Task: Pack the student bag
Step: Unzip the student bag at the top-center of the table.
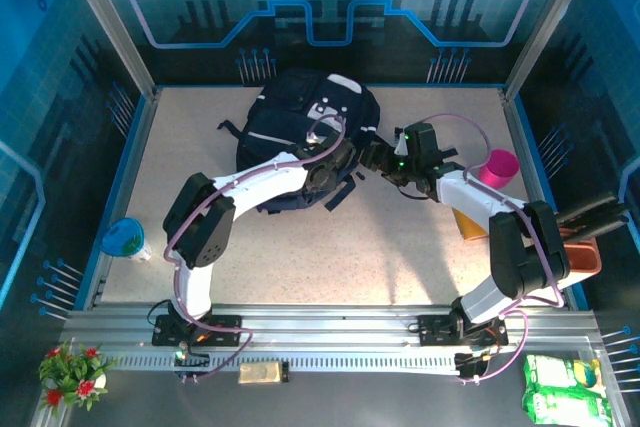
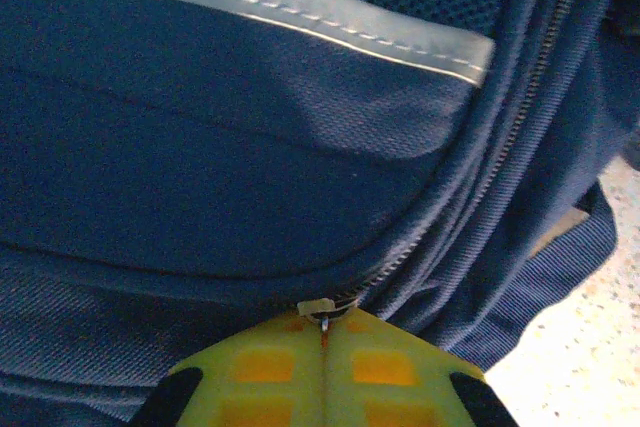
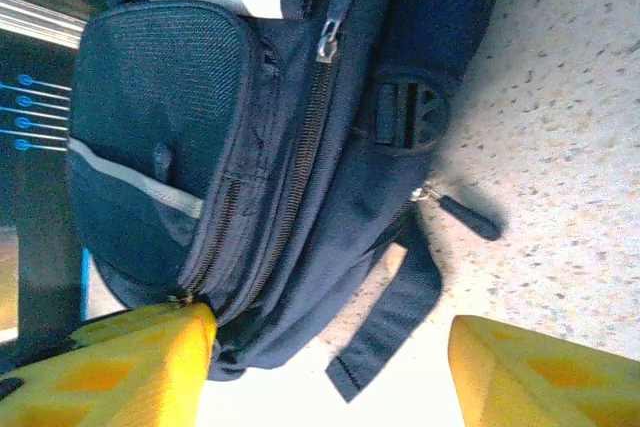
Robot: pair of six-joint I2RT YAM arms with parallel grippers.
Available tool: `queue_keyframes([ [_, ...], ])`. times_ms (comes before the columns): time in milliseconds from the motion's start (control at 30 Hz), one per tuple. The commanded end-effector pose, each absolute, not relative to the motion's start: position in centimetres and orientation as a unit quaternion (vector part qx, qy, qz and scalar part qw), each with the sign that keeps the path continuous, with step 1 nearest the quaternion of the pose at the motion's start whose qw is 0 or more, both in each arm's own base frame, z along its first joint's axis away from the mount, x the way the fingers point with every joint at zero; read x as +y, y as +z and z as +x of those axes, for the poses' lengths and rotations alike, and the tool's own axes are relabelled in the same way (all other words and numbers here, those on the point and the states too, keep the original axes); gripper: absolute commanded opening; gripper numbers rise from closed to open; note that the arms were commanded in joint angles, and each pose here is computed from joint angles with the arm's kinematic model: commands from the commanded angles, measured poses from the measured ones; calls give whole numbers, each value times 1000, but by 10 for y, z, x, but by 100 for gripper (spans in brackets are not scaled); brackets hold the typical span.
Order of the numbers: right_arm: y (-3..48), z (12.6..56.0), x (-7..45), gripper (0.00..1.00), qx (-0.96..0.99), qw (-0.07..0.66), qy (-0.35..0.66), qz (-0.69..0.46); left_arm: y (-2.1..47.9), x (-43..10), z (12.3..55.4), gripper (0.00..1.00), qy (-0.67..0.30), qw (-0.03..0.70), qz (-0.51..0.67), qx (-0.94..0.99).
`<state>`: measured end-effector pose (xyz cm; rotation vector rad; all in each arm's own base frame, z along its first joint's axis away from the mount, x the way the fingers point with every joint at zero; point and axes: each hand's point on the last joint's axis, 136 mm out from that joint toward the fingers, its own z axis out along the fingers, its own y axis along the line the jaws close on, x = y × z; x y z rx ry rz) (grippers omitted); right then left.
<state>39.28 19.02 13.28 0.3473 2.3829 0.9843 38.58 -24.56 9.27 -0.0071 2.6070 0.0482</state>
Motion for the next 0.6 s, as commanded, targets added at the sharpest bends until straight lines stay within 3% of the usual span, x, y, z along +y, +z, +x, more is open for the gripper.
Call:
queue_keyframes([
  [0, 132, 397, 201, 63, 862, 238, 419, 155, 119, -270, 381, 0, -69, 280, 37, 957],
  [267, 144, 409, 235, 55, 812, 196, 521, 174, 141, -312, 368, 0, -197, 271, 86, 938],
  [567, 132, 415, 244, 47, 809, 177, 533, 176, 137, -317, 364, 0, -206, 263, 105, 937],
])
